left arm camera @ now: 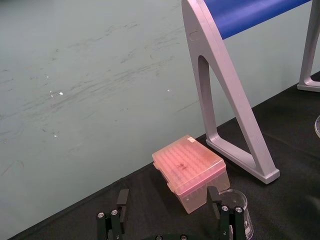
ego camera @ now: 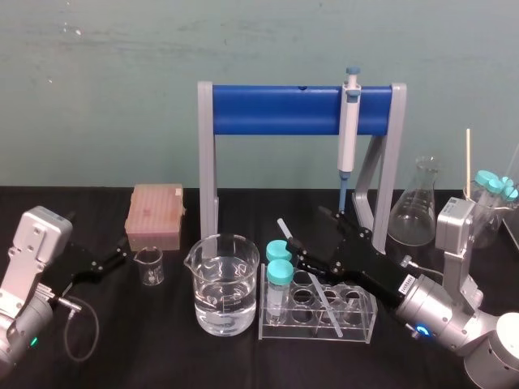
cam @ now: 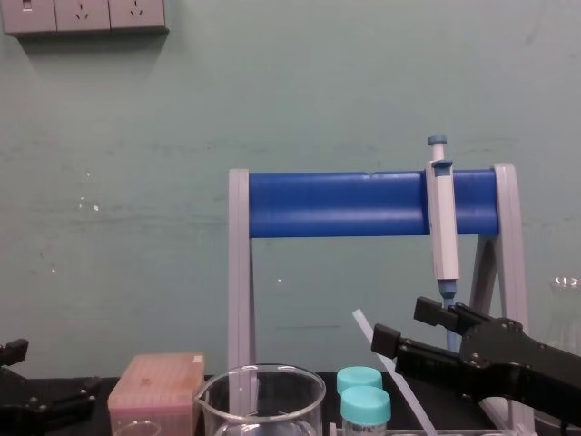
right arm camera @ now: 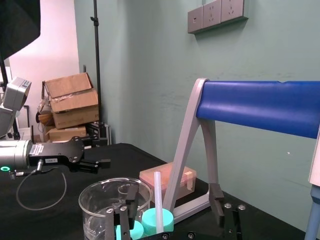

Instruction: Pick up the stirring rod with one hand, then place it down.

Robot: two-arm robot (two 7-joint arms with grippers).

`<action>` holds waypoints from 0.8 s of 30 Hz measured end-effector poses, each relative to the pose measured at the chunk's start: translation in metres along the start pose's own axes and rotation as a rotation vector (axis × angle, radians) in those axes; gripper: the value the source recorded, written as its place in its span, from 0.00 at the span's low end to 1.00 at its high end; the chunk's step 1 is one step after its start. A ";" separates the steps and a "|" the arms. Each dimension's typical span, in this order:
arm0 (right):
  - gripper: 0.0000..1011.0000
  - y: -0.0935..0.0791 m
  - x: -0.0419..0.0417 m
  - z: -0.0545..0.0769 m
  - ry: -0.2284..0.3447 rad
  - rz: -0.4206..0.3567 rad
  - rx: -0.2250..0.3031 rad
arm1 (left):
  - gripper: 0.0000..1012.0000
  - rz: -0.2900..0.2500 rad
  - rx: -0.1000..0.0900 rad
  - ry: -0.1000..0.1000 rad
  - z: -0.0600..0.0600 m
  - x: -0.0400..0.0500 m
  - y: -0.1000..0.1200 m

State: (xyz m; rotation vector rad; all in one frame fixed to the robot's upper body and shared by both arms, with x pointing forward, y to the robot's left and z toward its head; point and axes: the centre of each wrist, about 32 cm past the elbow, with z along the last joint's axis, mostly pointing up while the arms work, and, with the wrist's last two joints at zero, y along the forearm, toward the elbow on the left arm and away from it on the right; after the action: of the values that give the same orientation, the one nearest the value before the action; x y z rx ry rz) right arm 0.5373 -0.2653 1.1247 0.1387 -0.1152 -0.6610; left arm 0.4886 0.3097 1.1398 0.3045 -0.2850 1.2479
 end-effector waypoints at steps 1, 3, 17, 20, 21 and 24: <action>0.90 0.000 0.0000 0.000 0.000 0.000 0.000 | 0.99 0.000 0.000 0.000 0.000 0.0000 0.000; 0.96 0.000 0.0000 0.000 0.000 0.000 0.000 | 0.99 0.000 0.000 0.000 0.000 0.0000 0.000; 0.99 -0.017 0.0052 0.027 -0.050 -0.499 -0.063 | 0.99 0.000 0.000 0.000 0.000 0.0000 0.000; 0.99 -0.021 0.0038 0.025 -0.052 -0.600 -0.114 | 0.99 0.000 0.000 0.000 0.000 0.0000 0.000; 0.99 -0.024 0.0034 0.023 -0.047 -0.657 -0.142 | 0.99 0.000 0.000 0.000 0.000 0.0000 0.000; 0.99 -0.029 0.0023 0.017 -0.020 -0.729 -0.193 | 0.99 0.000 0.000 0.000 0.000 0.0000 0.000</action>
State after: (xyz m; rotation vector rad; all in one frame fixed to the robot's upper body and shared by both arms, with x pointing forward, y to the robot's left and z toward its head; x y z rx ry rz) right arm 0.5193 -0.2907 1.1369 -0.0184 -0.0151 -1.3958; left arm 0.4886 0.3097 1.1398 0.3045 -0.2850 1.2479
